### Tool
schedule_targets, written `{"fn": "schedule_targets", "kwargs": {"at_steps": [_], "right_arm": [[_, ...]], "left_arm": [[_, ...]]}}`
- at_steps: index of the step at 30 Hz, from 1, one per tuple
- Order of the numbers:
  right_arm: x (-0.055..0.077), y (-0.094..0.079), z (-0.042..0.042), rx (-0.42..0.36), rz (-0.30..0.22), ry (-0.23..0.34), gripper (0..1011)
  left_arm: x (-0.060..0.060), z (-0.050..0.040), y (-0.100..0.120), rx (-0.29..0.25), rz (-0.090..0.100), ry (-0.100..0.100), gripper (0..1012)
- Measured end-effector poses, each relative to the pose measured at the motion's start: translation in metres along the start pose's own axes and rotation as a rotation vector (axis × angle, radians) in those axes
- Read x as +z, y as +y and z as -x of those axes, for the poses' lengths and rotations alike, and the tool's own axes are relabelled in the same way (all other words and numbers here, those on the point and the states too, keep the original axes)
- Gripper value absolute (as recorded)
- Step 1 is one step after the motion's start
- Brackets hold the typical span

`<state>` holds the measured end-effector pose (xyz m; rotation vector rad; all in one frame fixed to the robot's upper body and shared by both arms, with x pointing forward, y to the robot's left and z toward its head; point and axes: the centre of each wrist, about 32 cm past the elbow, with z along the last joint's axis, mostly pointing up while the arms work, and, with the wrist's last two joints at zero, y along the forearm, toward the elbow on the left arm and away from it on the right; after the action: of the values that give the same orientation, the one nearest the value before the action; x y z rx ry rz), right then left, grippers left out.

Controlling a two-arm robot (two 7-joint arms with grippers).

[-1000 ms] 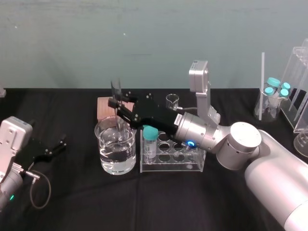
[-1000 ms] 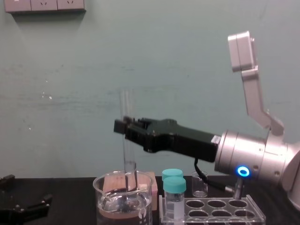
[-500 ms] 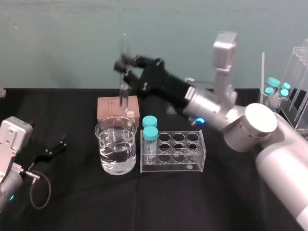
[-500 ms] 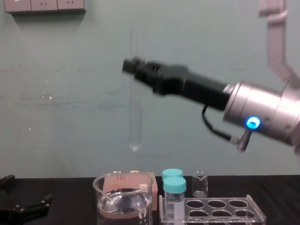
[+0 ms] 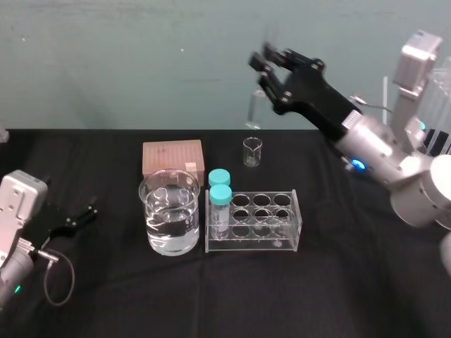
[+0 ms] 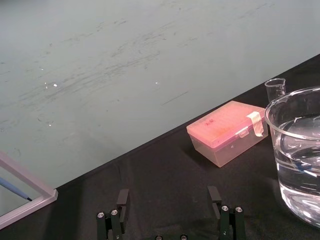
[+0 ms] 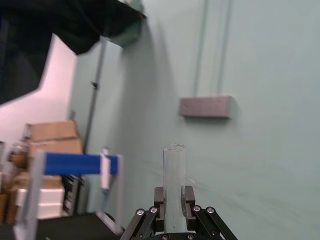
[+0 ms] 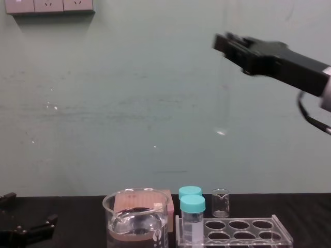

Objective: Hold the test tube with one hand and immerse one end into the beaker, then return it to the test tube rack.

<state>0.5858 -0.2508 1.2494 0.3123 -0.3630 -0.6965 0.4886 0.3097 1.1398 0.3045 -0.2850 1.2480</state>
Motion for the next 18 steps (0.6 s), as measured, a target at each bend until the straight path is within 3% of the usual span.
{"fn": "schedule_targets", "kwargs": {"at_steps": [8, 18], "right_arm": [[-0.009, -0.04, 0.0055, -0.102, 0.109, 0.018, 225], [-0.021, -0.062, 0.0149, -0.142, 0.186, 0.064, 225]], "left_arm": [[0.0, 0.0, 0.0, 0.0, 0.0, 0.0, 1000], [0.0, 0.0, 0.0, 0.0, 0.0, 0.0, 1000]]}}
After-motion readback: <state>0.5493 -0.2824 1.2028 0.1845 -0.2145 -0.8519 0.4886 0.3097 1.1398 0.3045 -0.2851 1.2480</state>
